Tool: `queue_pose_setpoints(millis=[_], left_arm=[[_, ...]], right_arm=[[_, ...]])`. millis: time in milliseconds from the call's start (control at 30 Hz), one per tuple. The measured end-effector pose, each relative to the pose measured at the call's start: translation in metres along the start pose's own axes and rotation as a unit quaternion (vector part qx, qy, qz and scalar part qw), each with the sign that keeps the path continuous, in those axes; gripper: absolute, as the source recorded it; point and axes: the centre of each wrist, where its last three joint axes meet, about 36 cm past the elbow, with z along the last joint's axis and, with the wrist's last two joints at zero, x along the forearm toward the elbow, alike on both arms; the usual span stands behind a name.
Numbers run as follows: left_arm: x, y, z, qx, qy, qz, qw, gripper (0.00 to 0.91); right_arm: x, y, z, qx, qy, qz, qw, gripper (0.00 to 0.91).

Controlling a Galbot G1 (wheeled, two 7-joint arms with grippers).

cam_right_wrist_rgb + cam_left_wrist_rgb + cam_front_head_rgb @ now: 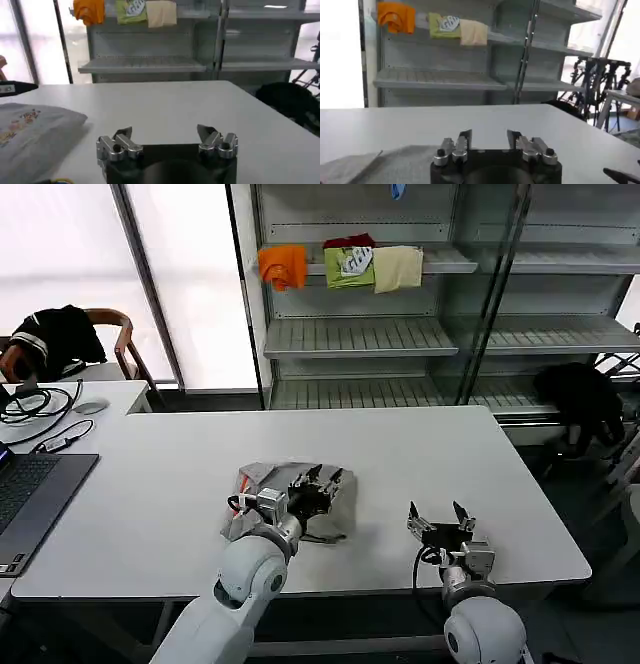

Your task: Fold and organize the clothes.

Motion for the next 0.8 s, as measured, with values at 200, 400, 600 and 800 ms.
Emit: queue_pose_setpoints(millis=[200, 400, 600, 800], left_arm=[[0.007, 0.01, -0.004, -0.002, -0.008, -0.016, 1.0, 0.907], [0.023, 0.035, -0.01, -0.019, -0.017, -0.054, 0.998, 0.907], [0.046, 0.065, -0.015, -0.038, -0.026, -0.098, 0.994, 0.907], [0.066, 0.086, -0.02, -0.053, -0.031, -0.132, 0.989, 0.907]], right_arm=[[-0.002, 0.015, -0.006, -0.037, 0.008, -0.027, 0.999, 0.907], [-0.009, 0.037, -0.015, -0.101, 0.024, -0.068, 0.992, 0.907], [-0.019, 0.059, -0.02, -0.15, 0.046, -0.097, 0.983, 0.907], [-0.029, 0.082, -0.018, -0.184, 0.075, -0.111, 0.974, 0.907]])
